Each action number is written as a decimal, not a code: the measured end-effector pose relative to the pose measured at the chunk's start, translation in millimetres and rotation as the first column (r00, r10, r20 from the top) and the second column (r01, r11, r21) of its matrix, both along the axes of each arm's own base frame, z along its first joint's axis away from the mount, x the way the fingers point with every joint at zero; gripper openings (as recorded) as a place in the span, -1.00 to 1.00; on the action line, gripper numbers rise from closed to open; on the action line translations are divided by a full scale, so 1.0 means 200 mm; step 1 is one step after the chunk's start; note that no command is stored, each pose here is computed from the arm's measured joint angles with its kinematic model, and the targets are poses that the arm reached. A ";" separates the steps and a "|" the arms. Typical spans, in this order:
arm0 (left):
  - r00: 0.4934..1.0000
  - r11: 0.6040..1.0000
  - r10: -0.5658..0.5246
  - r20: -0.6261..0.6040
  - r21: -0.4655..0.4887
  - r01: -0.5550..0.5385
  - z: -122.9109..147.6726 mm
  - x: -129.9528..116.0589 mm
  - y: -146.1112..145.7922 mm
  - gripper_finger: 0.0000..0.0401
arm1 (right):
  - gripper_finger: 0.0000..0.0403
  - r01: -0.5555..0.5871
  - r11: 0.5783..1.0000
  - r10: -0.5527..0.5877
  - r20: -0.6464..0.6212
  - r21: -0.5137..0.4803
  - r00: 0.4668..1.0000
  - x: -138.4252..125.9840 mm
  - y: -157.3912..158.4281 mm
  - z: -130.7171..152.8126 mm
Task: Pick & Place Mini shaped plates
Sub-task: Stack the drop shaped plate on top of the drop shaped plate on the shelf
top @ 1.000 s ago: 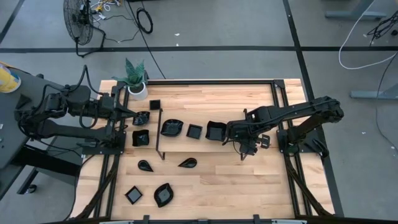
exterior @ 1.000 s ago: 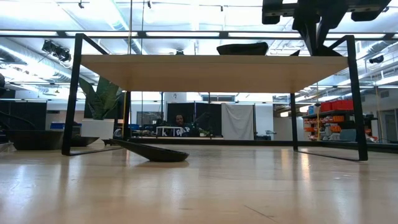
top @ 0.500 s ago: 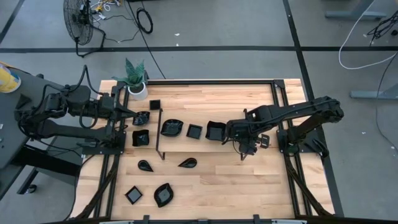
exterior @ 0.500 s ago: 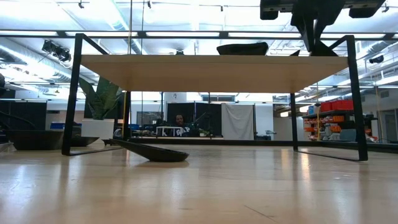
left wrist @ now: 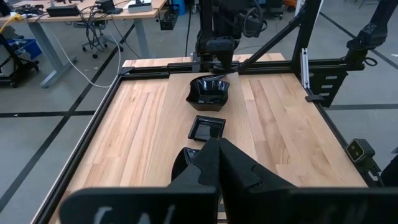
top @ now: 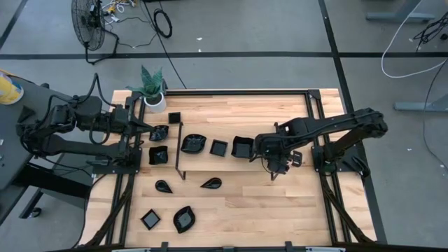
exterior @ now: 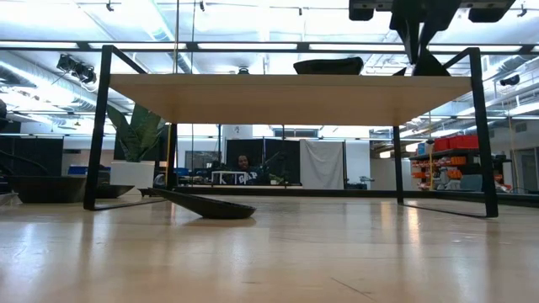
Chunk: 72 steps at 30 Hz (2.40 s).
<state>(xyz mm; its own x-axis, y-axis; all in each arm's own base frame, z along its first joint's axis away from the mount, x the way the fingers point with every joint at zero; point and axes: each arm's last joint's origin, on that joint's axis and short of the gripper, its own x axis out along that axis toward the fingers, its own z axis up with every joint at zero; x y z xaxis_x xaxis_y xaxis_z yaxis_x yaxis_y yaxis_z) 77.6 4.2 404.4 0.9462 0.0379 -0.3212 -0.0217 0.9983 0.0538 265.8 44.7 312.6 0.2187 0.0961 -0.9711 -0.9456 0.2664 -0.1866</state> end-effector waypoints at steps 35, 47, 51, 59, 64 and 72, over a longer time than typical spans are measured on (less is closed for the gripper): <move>1.000 1.000 0.000 0.000 0.000 0.000 0.00 0.00 0.00 -0.99 | -0.98 -0.025 0.994 0.036 0.100 -0.110 0.994 -0.05 -0.04 0.08; 1.000 1.000 0.000 0.000 0.000 0.000 0.00 0.00 0.00 -0.99 | -0.98 -0.132 0.973 0.155 0.117 -0.187 0.981 -0.04 -0.05 0.08; 1.000 1.000 0.000 0.000 0.000 0.000 0.00 0.00 0.00 -0.99 | -0.98 -0.186 0.953 0.219 0.119 -0.239 0.969 -0.03 -0.06 0.08; 1.000 1.000 0.000 0.000 0.000 0.000 0.00 0.00 0.00 -0.99 | -0.98 -0.270 0.922 0.311 0.112 -0.279 0.944 -0.03 -0.06 0.09; 1.000 1.000 0.000 0.000 0.000 0.000 0.00 0.00 0.00 -0.99 | -0.98 -0.318 0.901 0.362 0.107 -0.295 0.926 -0.02 -0.06 0.09; 1.000 1.000 0.000 0.000 0.000 0.000 0.00 0.00 0.00 -0.99 | -0.98 -0.343 0.886 0.395 0.122 -0.311 0.910 -0.01 -0.06 0.09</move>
